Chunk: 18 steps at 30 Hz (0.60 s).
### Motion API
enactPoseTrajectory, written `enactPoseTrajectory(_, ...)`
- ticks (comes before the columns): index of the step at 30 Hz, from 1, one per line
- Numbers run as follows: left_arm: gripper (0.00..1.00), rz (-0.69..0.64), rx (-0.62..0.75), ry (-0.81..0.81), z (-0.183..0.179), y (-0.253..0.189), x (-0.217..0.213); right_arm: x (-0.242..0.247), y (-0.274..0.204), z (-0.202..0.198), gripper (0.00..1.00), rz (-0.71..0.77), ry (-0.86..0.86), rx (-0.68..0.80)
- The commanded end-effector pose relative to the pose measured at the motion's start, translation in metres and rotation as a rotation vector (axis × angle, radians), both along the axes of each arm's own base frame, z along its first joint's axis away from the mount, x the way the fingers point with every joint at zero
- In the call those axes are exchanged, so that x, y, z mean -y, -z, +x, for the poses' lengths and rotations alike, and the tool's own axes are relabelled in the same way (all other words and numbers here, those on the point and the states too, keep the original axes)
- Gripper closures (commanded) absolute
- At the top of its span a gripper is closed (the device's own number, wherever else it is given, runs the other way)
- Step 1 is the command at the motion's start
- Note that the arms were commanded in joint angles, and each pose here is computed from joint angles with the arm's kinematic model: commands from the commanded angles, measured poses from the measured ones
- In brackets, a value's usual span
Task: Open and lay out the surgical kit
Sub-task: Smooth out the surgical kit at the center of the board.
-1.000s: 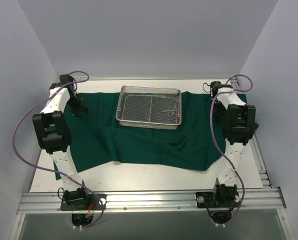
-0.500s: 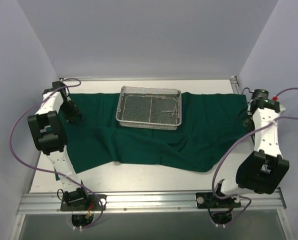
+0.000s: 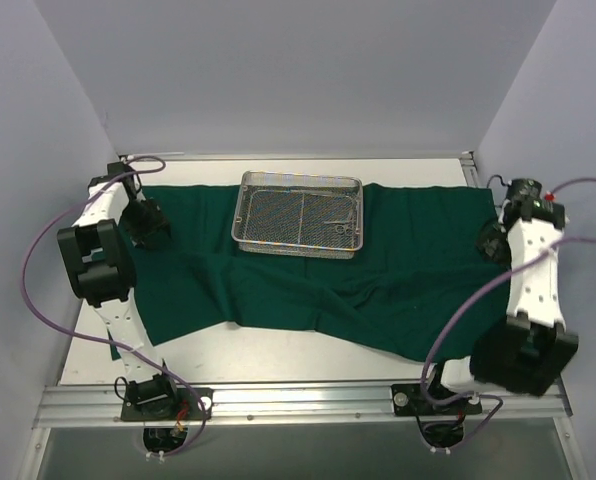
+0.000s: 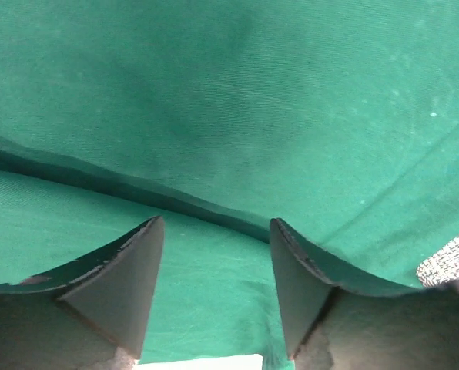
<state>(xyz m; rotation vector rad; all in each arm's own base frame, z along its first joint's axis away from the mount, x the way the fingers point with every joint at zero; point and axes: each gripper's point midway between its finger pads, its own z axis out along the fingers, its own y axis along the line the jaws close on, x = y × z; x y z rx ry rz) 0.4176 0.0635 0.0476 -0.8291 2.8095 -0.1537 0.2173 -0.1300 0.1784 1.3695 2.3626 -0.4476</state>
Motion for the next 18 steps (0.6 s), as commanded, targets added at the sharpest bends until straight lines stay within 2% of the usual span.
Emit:
enactPoseTrajectory(1,0.33,0.045,0.063,0.074,0.015,-0.025,0.007,0.001,-0.007,0.108,0.36,-0.035,-0.125,0.165)
enactPoseTrajectory(2,0.32,0.058,0.066,0.098,0.017,-0.026,0.013,-0.007,-0.005,0.148,0.35,-0.038,-0.184,0.174)
enactPoseTrajectory(4,0.28,0.097,0.076,0.132,0.025,-0.030,0.012,-0.016,0.001,0.185,0.31,-0.044,-0.270,0.161)
enactPoseTrajectory(5,0.27,0.105,0.074,0.153,0.028,-0.032,0.015,-0.025,0.012,0.216,0.30,-0.038,-0.315,0.138)
enactPoseTrajectory(7,0.23,0.124,0.067,0.209,0.035,-0.031,0.021,-0.034,0.027,0.241,0.25,-0.015,-0.371,0.105)
enactPoseTrajectory(8,0.23,0.131,0.062,0.221,0.036,-0.031,0.022,-0.041,0.060,0.251,0.21,0.037,-0.408,0.042)
enactPoseTrajectory(9,0.22,0.160,0.033,0.225,0.033,-0.029,0.019,-0.045,0.056,0.265,0.20,0.049,-0.432,0.055)
enactPoseTrajectory(15,0.21,0.238,-0.063,0.232,0.029,-0.014,0.012,-0.064,0.107,0.280,0.17,0.141,-0.551,-0.024)
enactPoseTrajectory(18,0.27,0.241,-0.122,0.221,0.031,-0.002,0.014,-0.074,0.128,0.274,0.17,0.180,-0.592,-0.059)
